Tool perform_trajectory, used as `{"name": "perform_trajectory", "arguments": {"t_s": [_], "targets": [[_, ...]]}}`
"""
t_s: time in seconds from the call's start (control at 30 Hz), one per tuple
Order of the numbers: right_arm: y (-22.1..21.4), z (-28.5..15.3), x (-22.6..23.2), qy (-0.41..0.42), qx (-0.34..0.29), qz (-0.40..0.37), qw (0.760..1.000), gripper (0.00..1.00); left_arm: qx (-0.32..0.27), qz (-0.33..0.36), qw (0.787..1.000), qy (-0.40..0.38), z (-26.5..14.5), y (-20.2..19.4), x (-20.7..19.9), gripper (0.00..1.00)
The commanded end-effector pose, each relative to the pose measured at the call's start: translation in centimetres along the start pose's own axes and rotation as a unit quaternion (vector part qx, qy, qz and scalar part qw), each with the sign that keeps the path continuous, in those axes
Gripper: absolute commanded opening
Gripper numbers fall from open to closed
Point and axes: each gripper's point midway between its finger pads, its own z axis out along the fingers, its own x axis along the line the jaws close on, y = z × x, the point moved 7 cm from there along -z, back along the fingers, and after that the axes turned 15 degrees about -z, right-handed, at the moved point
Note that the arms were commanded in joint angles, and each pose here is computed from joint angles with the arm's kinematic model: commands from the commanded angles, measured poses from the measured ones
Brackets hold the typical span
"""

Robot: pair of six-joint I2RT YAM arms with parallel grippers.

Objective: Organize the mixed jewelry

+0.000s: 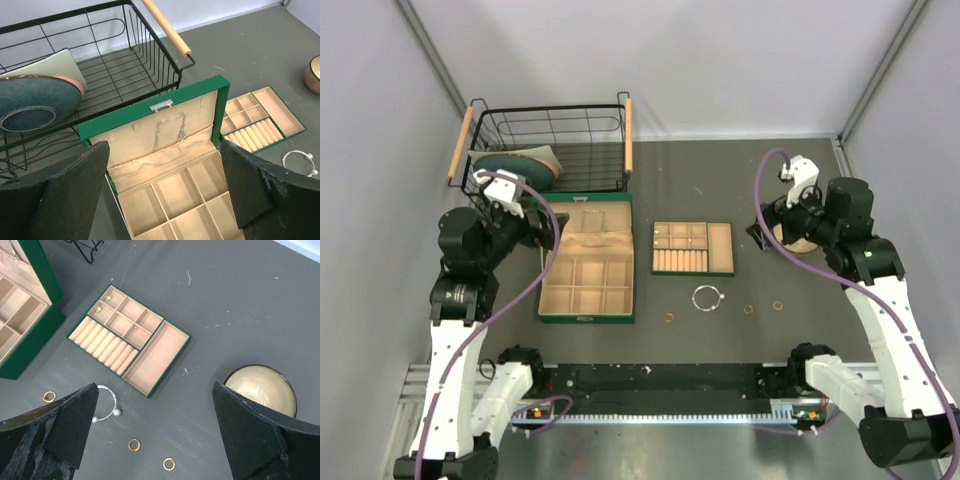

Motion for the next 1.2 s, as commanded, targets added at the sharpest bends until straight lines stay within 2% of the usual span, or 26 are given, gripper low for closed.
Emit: {"name": "perform_trajectory", "arguments": {"t_s": [0.0, 0.43, 0.63, 0.8, 1.03, 1.17], "targets": [[1.0, -0.2, 0.3, 0.011, -0.017, -0.019, 1.000, 0.99, -0.016, 0.012, 1.000, -0.014, -0.1, 0.2, -0.3, 0.98], [0.6, 1.1, 3.3, 0.072, 0.007, -0.067, 0.995, 0.99, -0.003, 0.024, 0.999, -0.024, -0.3, -0.3, -0.4, 0.99], [-2.1, 3.5, 7.0, 0.140, 0.058, -0.127, 0.980, 0.99, 0.025, 0.059, 0.997, -0.034, -0.6, -1.9, 0.0, 0.99], [-5.5, 6.9, 9.4, 0.174, 0.139, -0.168, 0.960, 0.88, 0.051, 0.077, 0.995, -0.045, -0.6, -3.5, 0.3, 0.99], [-8.6, 11.4, 10.1, 0.186, 0.194, -0.173, 0.948, 0.79, 0.065, 0.083, 0.993, -0.046, -0.7, -4.7, 0.6, 0.99], [-10.1, 12.9, 10.6, 0.199, 0.217, -0.171, 0.940, 0.70, 0.069, 0.087, 0.993, -0.044, -0.9, -4.8, 0.7, 0.99]]}}
